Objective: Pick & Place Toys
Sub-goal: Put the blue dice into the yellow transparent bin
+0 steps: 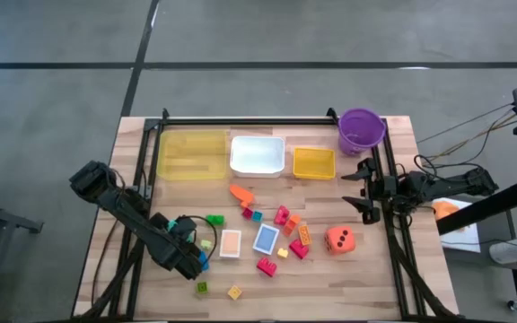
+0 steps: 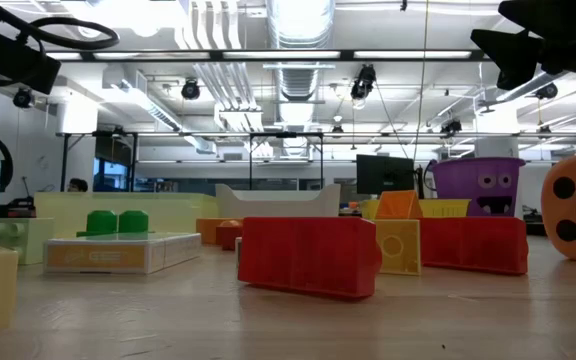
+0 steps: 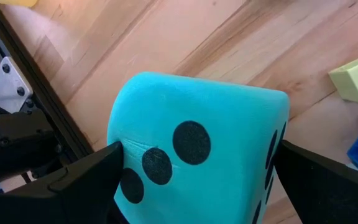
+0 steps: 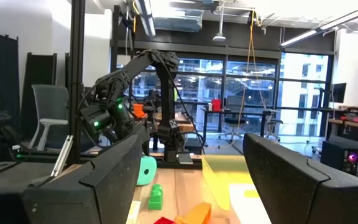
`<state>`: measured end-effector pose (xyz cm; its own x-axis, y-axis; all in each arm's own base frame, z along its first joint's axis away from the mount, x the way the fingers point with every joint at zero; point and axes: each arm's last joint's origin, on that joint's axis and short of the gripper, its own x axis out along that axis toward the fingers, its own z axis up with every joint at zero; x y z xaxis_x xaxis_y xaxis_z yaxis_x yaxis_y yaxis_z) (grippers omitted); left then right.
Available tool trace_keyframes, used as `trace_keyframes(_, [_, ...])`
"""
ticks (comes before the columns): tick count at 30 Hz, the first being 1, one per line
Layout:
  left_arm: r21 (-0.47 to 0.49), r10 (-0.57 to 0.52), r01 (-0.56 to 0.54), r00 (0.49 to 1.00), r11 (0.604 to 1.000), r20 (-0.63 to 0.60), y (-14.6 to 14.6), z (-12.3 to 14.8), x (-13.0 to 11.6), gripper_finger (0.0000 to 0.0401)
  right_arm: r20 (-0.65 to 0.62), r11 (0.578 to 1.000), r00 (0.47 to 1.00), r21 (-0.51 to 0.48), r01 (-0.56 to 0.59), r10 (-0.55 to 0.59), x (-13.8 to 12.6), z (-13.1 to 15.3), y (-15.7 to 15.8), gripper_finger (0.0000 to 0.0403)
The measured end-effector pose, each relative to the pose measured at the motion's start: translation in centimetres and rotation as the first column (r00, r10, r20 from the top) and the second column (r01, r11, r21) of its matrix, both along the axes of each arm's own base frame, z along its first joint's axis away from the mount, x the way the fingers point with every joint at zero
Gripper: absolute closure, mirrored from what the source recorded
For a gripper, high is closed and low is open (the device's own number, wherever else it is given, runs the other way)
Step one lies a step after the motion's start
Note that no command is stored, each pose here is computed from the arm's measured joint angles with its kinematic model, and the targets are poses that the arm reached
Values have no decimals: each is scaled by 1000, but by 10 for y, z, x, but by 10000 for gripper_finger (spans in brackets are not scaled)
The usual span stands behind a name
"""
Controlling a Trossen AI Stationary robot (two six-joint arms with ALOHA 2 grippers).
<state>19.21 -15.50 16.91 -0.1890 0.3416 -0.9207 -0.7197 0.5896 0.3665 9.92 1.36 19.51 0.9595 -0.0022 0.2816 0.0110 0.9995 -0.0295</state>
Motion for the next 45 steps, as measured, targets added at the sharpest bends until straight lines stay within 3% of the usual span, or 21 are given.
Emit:
trace_keyframes(15, [8, -79, 79, 997, 997, -18, -2, 0, -3, 8, 0, 1000, 1000, 3, -1, 1, 0, 0, 0, 123])
trace_keyframes(25, [9, -107, 108, 994, 994, -15, -2, -1, -2, 134, 0, 1000, 1000, -1, 0, 0, 0, 0, 0, 123])
trace_keyframes(45, [-23, -193, 192, 979, 981, -61, -7, 9, 3, 138, 0, 1000, 1000, 4, -1, 1, 0, 0, 0, 123])
